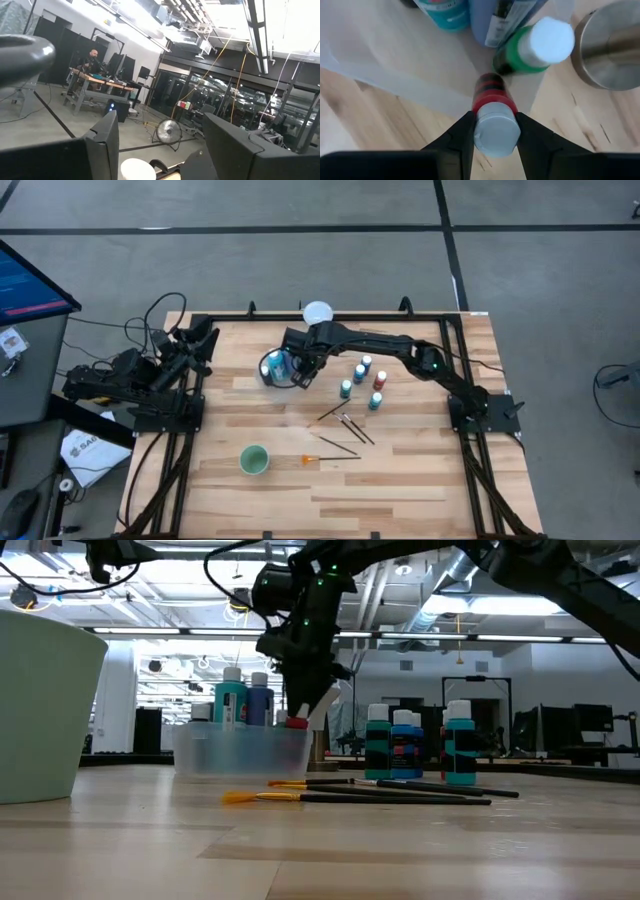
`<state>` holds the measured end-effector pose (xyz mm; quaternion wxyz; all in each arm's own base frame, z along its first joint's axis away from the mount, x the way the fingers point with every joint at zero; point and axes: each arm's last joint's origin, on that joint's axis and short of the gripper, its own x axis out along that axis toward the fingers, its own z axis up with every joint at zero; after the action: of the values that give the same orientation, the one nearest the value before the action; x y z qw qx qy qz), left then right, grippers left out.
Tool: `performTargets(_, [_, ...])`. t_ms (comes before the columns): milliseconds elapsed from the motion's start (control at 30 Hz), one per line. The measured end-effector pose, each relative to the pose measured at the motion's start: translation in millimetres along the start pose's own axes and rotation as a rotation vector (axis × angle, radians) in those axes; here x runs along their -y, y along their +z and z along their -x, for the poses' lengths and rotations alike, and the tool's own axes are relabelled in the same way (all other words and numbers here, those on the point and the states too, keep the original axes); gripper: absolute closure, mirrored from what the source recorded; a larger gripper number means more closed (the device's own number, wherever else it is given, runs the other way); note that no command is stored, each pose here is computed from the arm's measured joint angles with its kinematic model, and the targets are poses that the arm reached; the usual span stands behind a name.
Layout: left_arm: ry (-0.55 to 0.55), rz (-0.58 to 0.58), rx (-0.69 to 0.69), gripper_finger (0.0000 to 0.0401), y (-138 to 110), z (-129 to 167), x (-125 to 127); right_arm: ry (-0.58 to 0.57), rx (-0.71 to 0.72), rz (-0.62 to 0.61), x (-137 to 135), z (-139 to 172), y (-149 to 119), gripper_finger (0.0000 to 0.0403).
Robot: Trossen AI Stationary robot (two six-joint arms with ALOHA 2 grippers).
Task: Pick & Place Paint Supplies
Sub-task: Put the small red bottle into the white bin, then put the small light blue bottle into the white bin
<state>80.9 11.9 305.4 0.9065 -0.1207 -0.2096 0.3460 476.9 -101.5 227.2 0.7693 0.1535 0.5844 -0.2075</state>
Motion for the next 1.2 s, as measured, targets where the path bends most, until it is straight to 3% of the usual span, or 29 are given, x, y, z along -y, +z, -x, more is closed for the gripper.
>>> performTargets(600, [0.001,0.004,0.001,0.0202,0.1,0.0,0.0,0.007,-0.015,0.029,-1.1,-7.8,0.0,0.0263])
performTargets(967, [0.001,0.004,0.001,0.0202,0.1,0.0,0.0,0.017,0.013,0.027,1.8,-3.5,3.0,0.0187])
performTargets(1067, [0.001,0.004,0.0,0.0202,0.1,0.0,0.0,0.02,0.012,0.025,4.5,9.2,1.0,0.018])
performTargets(1200, [0.001,0.004,0.001,0.0202,0.1,0.0,0.0,0.032,0.082,0.01,12.9,62.9,-4.8,0.0183])
